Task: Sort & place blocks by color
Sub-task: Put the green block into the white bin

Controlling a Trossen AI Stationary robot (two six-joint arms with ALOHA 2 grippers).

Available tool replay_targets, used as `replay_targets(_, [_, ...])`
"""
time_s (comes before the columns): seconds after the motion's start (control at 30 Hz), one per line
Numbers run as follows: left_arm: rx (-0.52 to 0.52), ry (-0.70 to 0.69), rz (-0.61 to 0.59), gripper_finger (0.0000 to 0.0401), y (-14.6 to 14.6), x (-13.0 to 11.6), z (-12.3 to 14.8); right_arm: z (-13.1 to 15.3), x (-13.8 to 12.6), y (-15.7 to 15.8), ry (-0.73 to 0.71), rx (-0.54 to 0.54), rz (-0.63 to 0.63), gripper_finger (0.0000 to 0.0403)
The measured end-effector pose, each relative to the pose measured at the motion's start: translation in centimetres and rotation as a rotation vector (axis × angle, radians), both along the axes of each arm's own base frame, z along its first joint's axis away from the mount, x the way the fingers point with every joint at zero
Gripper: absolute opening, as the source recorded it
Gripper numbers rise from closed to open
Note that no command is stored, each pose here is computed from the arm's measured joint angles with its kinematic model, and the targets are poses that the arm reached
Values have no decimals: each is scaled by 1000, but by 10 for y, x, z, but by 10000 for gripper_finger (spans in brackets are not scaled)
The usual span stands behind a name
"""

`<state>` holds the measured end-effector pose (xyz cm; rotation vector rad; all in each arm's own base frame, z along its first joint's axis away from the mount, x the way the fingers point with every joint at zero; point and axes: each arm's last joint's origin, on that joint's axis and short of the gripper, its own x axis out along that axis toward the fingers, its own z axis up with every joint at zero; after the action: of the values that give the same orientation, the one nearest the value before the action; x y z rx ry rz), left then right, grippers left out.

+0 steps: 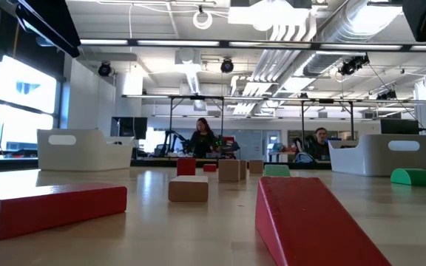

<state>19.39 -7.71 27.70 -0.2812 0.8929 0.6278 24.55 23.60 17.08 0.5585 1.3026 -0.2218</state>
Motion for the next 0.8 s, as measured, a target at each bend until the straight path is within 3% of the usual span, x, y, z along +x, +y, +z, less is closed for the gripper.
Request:
replay_targets(0.57, [-6, -11, 0, 190, 0, 1, 0, 0, 0, -1, -3, -20, -29, 187])
replay_targets(0.8, [-6, -12, 0, 190, -1, 1, 0, -21, 3, 4, 69, -19, -23, 186])
